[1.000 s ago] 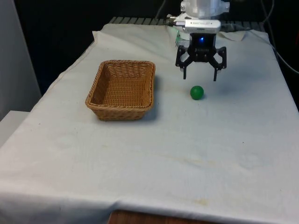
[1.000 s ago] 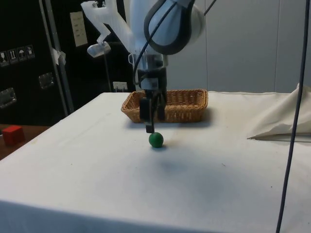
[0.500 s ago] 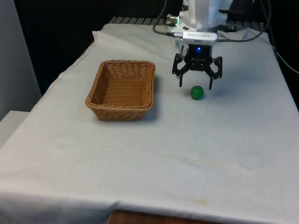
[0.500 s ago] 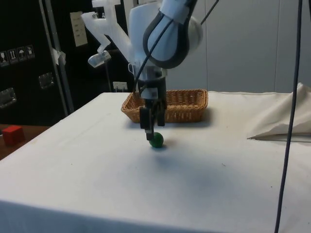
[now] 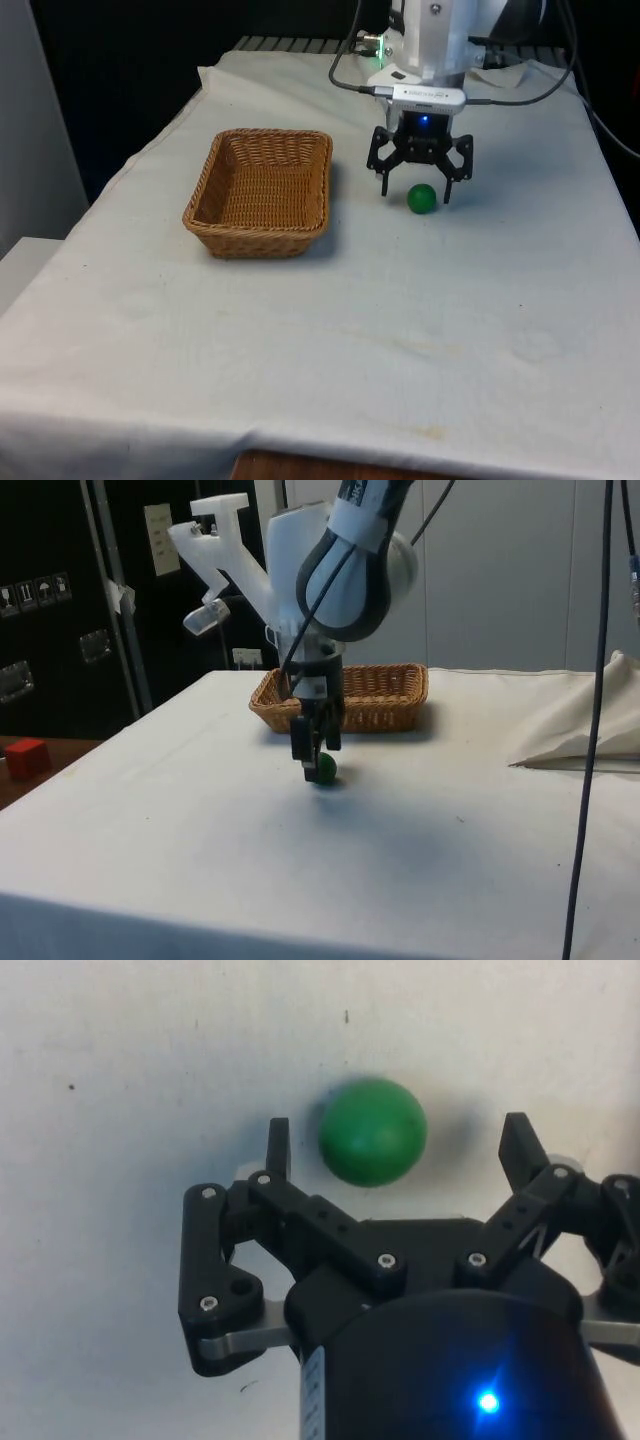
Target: Pick up the ball and place it into the basket.
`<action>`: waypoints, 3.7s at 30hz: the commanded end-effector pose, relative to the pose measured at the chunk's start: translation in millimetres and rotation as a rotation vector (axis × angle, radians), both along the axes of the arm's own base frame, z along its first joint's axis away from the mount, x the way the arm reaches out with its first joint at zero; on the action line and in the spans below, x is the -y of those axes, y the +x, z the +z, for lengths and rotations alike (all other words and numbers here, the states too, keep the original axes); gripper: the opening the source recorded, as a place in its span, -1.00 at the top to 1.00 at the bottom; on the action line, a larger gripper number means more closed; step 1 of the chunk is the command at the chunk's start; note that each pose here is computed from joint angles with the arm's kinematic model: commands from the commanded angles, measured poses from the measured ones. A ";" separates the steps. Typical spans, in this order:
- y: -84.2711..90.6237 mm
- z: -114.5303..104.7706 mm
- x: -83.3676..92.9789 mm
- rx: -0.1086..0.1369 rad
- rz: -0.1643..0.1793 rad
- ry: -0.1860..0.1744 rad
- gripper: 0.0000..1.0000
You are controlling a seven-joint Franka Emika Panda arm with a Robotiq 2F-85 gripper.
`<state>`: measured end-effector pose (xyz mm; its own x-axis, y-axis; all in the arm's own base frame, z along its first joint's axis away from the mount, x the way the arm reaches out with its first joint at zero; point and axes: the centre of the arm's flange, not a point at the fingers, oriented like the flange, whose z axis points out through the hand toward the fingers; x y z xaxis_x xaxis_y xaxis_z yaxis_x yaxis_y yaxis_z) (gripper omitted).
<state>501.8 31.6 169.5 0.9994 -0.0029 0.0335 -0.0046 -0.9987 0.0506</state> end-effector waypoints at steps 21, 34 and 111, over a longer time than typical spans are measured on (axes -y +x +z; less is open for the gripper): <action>0.1 -1.1 0.2 0.000 -0.001 0.001 1.00; -3.2 26.6 -0.7 0.011 0.006 0.015 0.98; 51.7 164.7 89.2 0.090 -0.012 0.081 0.98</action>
<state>552.7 -56.4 334.1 0.9931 -0.0202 0.1159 -0.0178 -0.9996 -0.0219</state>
